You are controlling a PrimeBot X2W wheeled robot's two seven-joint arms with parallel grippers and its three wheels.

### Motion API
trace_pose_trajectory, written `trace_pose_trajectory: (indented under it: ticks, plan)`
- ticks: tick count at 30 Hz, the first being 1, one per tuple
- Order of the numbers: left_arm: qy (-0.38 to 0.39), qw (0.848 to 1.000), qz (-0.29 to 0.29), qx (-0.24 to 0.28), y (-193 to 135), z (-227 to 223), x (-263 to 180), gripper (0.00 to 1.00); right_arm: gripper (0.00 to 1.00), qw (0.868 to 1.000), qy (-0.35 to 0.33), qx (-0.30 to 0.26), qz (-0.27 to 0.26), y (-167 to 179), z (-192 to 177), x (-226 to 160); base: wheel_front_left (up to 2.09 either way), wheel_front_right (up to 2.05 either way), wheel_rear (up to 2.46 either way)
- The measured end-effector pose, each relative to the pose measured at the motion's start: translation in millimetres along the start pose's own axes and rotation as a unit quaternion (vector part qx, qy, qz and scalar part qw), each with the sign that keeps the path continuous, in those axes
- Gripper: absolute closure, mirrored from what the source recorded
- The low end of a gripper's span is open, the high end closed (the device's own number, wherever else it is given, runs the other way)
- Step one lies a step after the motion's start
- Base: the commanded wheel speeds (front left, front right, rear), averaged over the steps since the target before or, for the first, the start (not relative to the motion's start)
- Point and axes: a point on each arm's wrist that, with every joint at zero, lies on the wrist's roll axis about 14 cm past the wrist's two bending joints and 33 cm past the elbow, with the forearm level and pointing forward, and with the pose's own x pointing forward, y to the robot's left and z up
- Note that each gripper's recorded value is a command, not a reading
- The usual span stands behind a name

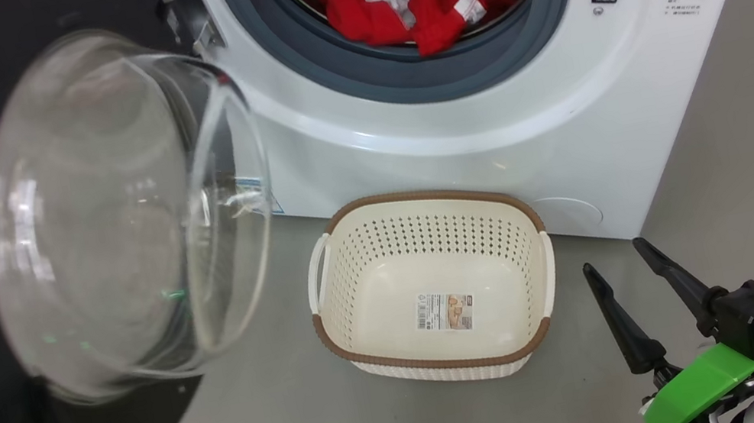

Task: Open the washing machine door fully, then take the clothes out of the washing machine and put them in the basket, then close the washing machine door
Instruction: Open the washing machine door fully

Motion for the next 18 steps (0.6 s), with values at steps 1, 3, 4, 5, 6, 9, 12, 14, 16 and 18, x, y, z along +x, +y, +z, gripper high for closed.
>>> trace_pose_trajectory:
  ticks: [1,3,4,5,6,9,12,14,16,18]
  plan:
    - [-0.004,1.0,0.009,0.006,5.5,2.9,3.0,1.0,0.0,1.0,0.001,0.001,-0.001,-0.9,-1.2,0.1,0.0,0.0,0.0]
    - [-0.013,1.0,0.024,0.012,15.2,8.3,9.6,1.0,0.0,1.0,0.004,0.003,-0.003,-2.9,-3.6,0.3,0.0,0.0,0.0]
    - [-0.017,0.999,0.032,0.016,19.5,10.9,12.6,1.0,0.0,1.0,0.005,0.004,-0.004,-3.9,-4.8,0.3,0.0,0.0,0.0]
    - [-0.02,0.999,0.037,0.02,23.7,13.4,15.5,1.0,0.0,1.0,0.006,0.005,-0.006,-4.9,-5.9,0.3,0.0,0.0,0.0]
    - [-0.023,0.998,0.044,0.024,27.5,15.3,18.5,1.0,0.0,1.0,0.007,0.006,-0.007,-6.2,-7.0,0.3,0.0,0.0,0.0]
    - [-0.029,0.997,0.061,0.031,37.2,19.6,26.1,1.0,0.0,1.0,0.01,0.008,-0.01,-9.2,-9.6,1.1,0.0,0.0,0.0]
    - [-0.033,0.996,0.074,0.036,44.0,23.2,33.8,1.0,0.0,1.0,0.011,0.01,-0.013,-12.2,-11.5,2.9,0.0,0.0,0.0]
    - [-0.037,0.995,0.083,0.04,48.1,25.6,39.3,1.0,0.0,1.0,0.012,0.012,-0.015,-14.0,-13.4,4.2,0.0,0.0,0.0]
    - [-0.039,0.994,0.092,0.042,52.4,28.1,44.8,1.0,0.0,1.0,0.011,0.011,-0.015,-15.6,-13.6,6.9,0.0,0.0,0.0]
    - [-0.042,0.993,0.099,0.048,57.0,31.4,50.7,1.0,0.0,1.0,0.011,0.011,-0.016,-18.0,-14.3,9.1,0.0,0.0,0.0]
